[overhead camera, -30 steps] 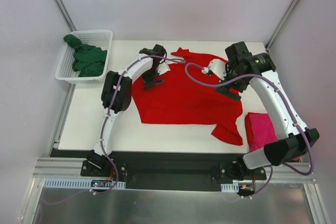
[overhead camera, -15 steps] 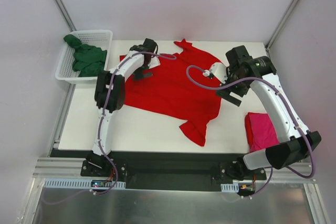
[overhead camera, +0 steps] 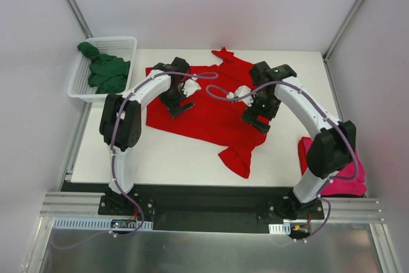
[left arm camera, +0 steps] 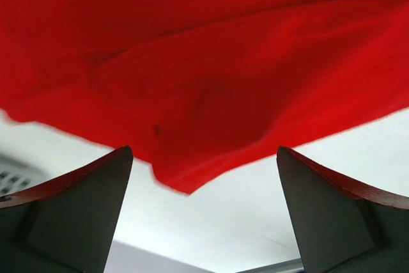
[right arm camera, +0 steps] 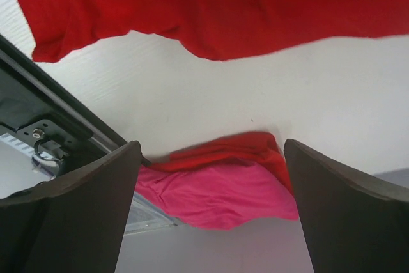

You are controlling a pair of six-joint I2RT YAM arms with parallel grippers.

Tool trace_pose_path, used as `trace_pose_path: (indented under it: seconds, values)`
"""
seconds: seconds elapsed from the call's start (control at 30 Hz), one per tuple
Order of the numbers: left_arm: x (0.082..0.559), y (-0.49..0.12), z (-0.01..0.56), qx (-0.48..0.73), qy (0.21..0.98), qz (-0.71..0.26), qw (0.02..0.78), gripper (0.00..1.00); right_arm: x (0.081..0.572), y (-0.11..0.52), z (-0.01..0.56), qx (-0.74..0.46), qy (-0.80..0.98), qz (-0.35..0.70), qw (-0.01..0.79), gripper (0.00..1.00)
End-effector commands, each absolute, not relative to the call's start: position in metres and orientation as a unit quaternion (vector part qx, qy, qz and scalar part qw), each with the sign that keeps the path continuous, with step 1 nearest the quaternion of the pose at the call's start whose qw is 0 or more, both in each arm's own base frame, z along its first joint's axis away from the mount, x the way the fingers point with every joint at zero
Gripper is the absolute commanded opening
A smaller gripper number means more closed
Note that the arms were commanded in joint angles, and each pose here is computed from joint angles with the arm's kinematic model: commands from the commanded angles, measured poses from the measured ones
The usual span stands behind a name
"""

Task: Fold and stack the t-shirts
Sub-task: Flatten out the tshirt

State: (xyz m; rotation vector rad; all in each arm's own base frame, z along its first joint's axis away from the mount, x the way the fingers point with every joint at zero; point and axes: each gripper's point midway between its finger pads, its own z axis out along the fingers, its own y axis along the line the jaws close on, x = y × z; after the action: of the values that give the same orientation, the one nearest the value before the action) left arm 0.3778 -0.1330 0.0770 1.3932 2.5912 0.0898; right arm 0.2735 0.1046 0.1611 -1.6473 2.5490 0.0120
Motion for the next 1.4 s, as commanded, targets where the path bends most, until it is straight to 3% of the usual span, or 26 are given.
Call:
trace_pose_path:
  seconds: [0.0, 0.2, 0.5, 1.13, 1.3, 1.37]
  values:
    - [0.363, -0.142, 0.045, 0.442, 0.895, -0.040, 0.049, 0.96, 0.248, 0.125, 0.150, -0.573, 0.817, 0.066, 0.016, 0.99]
    - [0.386, -0.147, 0.044, 0.449, 0.891, -0.032, 0.062, 0.95, 0.243, 0.124, 0.156, -0.572, 0.817, 0.070, 0.025, 0.99]
    - [0.399, -0.148, 0.097, 0.459, 0.882, -0.009, 0.105, 0.95, 0.232, 0.109, 0.150, -0.576, 0.816, 0.049, 0.010, 0.98]
    - [0.427, -0.127, 0.044, 0.438, 0.897, 0.015, 0.059, 0.93, 0.224, 0.105, 0.158, -0.570, 0.820, 0.048, 0.022, 0.98]
    - [0.427, -0.123, 0.044, 0.431, 0.900, 0.018, 0.057, 0.90, 0.225, 0.107, 0.158, -0.570, 0.819, 0.051, 0.025, 0.98]
    - [0.427, -0.123, 0.042, 0.429, 0.902, 0.017, 0.056, 0.81, 0.226, 0.108, 0.159, -0.569, 0.820, 0.051, 0.023, 0.98]
